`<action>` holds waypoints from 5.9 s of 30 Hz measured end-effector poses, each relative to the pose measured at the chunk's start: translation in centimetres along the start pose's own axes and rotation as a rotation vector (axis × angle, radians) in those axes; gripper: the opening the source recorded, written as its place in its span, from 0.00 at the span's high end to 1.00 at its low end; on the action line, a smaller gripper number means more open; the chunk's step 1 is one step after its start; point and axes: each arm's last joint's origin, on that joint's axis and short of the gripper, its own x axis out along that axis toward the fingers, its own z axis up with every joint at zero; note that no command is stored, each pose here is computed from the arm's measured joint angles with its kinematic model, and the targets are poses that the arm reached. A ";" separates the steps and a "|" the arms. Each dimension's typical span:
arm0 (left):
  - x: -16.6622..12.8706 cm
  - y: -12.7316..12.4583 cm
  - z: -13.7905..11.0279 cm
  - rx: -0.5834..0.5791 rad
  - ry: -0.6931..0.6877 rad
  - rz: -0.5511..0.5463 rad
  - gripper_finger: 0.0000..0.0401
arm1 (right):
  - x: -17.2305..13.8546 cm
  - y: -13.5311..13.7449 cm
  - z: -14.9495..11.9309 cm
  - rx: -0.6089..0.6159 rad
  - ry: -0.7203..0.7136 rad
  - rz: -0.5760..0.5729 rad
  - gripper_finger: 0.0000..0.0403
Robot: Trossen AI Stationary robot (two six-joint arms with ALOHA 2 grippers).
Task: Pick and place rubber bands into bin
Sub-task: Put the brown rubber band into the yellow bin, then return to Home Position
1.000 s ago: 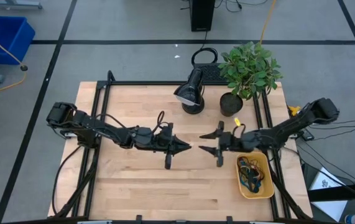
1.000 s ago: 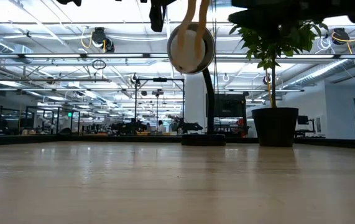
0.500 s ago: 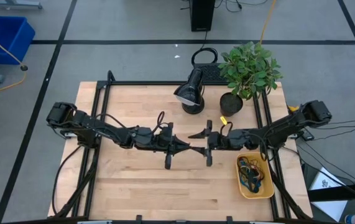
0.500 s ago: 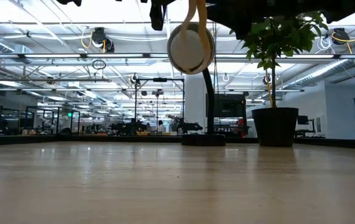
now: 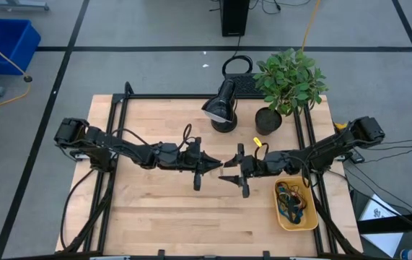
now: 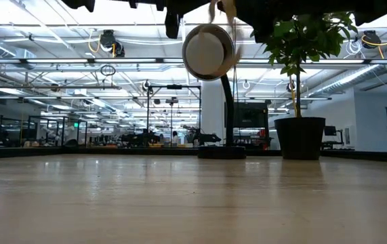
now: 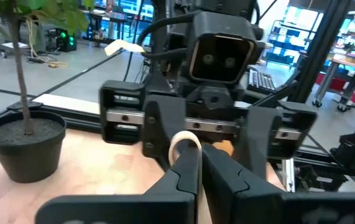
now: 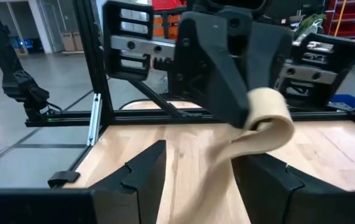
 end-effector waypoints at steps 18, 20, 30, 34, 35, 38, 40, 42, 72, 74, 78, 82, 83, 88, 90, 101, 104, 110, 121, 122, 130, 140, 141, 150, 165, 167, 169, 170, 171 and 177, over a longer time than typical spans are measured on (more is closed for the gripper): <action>0.1 0.8 0.2 0.011 -0.002 0.007 0.99 | 0.0 0.0 0.3 0.005 -0.029 -0.002 0.77; 0.1 0.8 0.2 0.011 -0.002 0.008 0.97 | 0.0 0.0 0.3 0.004 -0.028 -0.003 0.84; 0.1 0.8 0.2 0.008 -0.002 0.008 0.87 | 0.0 0.0 0.2 0.001 -0.015 -0.003 0.99; 0.1 0.8 0.2 0.014 -0.004 0.019 0.87 | 0.0 0.0 0.1 -0.007 -0.015 -0.004 0.99; 0.1 0.8 0.2 0.008 -0.007 0.030 0.86 | 0.0 0.0 0.1 -0.008 -0.014 -0.005 0.99; 0.1 0.9 0.2 -0.012 -0.013 0.059 0.80 | 0.0 0.0 0.1 -0.008 -0.011 -0.011 0.99; 0.1 0.9 0.2 -0.012 -0.014 0.066 0.73 | 0.0 0.0 0.1 -0.009 -0.006 -0.009 1.00; 0.1 1.0 0.2 -0.005 -0.014 0.068 0.64 | 0.0 0.0 0.1 -0.010 -0.003 -0.008 1.00; -4.7 1.2 2.0 0.003 0.271 0.131 0.40 | -12.7 3.0 5.1 0.308 0.454 0.097 1.00; -4.7 1.1 2.0 0.002 0.268 0.130 0.40 | -13.7 3.7 5.5 0.348 0.548 0.124 1.00; -4.7 1.2 2.0 0.003 0.269 0.131 0.40 | -15.0 4.9 5.4 0.466 0.706 0.165 1.00; -4.7 1.2 2.0 0.002 0.269 0.131 0.40 | -15.9 6.2 4.4 0.559 0.829 0.153 1.00; -4.7 1.2 2.0 0.003 0.269 0.131 0.40 | -16.0 6.6 4.2 0.575 0.861 0.152 1.00; -4.7 1.2 2.0 0.003 0.268 0.131 0.40 | -16.7 8.7 3.0 0.631 0.982 0.141 1.00; -4.7 1.1 2.0 0.001 0.268 0.131 0.40 | -17.0 9.5 2.4 0.638 1.020 0.132 1.00; -4.7 1.2 2.0 -0.002 0.268 0.132 0.40 | -17.7 10.7 -2.6 0.607 1.151 -0.062 1.00; -4.7 1.2 2.0 -0.002 0.268 0.132 0.40 | -17.8 10.3 -3.9 0.631 1.136 -0.075 1.00; -4.7 1.2 2.0 -0.002 0.269 0.132 0.40 | -18.3 8.7 -5.0 0.582 1.074 -0.150 1.00; -4.7 1.2 2.0 -0.003 0.269 0.133 0.40 | -19.4 6.6 -6.7 0.559 1.111 -0.306 0.95; -4.7 1.2 2.0 -0.003 0.269 0.133 0.40 | -19.4 6.6 -6.7 0.558 1.111 -0.305 0.94; -4.7 1.2 2.0 -0.005 0.269 0.133 0.40 | -19.4 6.4 -6.8 0.553 1.116 -0.320 0.76; -4.7 1.2 2.0 0.018 0.271 0.129 0.40 | -20.0 5.5 -5.3 0.617 1.026 -0.245 0.56; -4.7 1.2 2.0 0.017 0.271 0.129 0.40 | -20.0 5.3 -5.0 0.617 0.993 -0.228 0.56; -6.0 1.1 3.3 -0.014 0.265 0.076 0.40 | -20.2 4.0 -1.4 0.534 0.544 -0.038 0.57; -9.8 2.3 6.0 0.003 0.247 0.120 0.40 | -15.9 1.2 3.1 0.330 0.216 0.159 0.57; -10.2 2.5 6.1 0.016 0.263 0.126 0.40 | -15.1 0.4 3.1 0.317 0.203 0.180 0.57; -10.7 2.7 6.2 0.019 0.277 0.135 0.40 | -14.6 -0.5 3.1 0.295 0.190 0.199 0.57; -11.1 2.8 6.3 0.017 0.288 0.130 0.40 | -14.4 -1.0 3.2 0.281 0.169 0.204 0.57; -11.5 2.9 6.6 0.013 0.287 0.121 0.40 | -14.3 -1.4 3.4 0.264 0.144 0.201 0.57; -14.5 3.0 8.6 0.031 0.212 0.092 0.40 | -13.9 -4.2 3.9 0.172 0.082 0.127 0.56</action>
